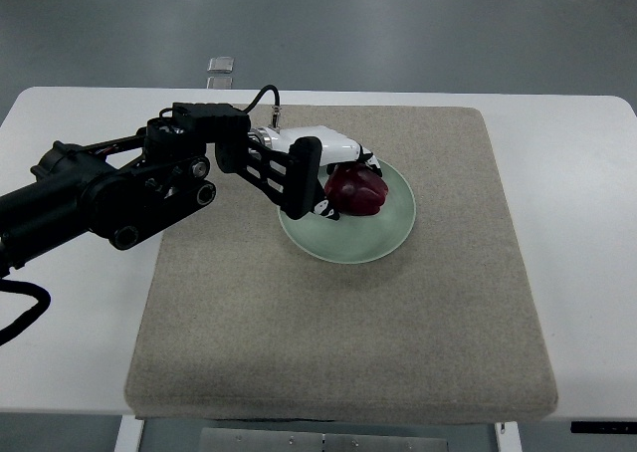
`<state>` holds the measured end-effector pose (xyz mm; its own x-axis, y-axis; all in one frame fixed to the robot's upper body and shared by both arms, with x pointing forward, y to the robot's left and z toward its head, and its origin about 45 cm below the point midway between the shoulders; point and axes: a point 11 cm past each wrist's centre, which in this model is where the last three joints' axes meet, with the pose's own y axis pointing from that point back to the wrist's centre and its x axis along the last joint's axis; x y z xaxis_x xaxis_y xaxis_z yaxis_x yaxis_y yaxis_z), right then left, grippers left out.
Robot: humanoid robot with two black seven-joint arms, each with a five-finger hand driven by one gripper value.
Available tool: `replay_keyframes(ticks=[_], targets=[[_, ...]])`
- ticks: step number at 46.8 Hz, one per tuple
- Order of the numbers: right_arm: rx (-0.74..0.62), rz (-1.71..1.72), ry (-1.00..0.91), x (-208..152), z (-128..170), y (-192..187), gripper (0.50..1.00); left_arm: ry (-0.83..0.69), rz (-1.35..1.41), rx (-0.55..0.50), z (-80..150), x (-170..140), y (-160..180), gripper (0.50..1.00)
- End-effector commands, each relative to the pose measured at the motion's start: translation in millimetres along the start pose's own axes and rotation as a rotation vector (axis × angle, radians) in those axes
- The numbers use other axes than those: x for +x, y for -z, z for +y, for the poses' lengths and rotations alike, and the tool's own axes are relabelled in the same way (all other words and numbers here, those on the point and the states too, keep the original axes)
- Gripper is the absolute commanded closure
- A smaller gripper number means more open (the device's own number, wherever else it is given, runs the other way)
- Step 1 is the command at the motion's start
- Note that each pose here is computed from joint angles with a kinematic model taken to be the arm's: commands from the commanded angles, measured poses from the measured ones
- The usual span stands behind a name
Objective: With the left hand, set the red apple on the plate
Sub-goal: 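Carry the apple over the pale green plate and lower it down, then open the left hand fingers and withdraw upward from the apple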
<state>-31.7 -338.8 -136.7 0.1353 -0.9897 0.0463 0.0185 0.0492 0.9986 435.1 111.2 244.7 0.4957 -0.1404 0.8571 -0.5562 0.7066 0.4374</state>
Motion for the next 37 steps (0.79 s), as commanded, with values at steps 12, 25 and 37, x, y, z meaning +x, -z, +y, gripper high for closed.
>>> replay_keyframes(ticks=[12,25,37], targets=[[0.0,0.0,0.0,0.0,0.0,0.0,0.536,0.011,0.012,0.004,-0.3,-5.3,2.1,0.519],[0.0,0.0,0.0,0.0,0.0,0.0,0.536,-0.025,0.092,-0.008,4.6,9.2,3.8,0.506],[0.0,0.0,0.0,0.0,0.0,0.0,0.536,-0.179,0.399,-0.048,32.2,62.6,22.6,0.506]])
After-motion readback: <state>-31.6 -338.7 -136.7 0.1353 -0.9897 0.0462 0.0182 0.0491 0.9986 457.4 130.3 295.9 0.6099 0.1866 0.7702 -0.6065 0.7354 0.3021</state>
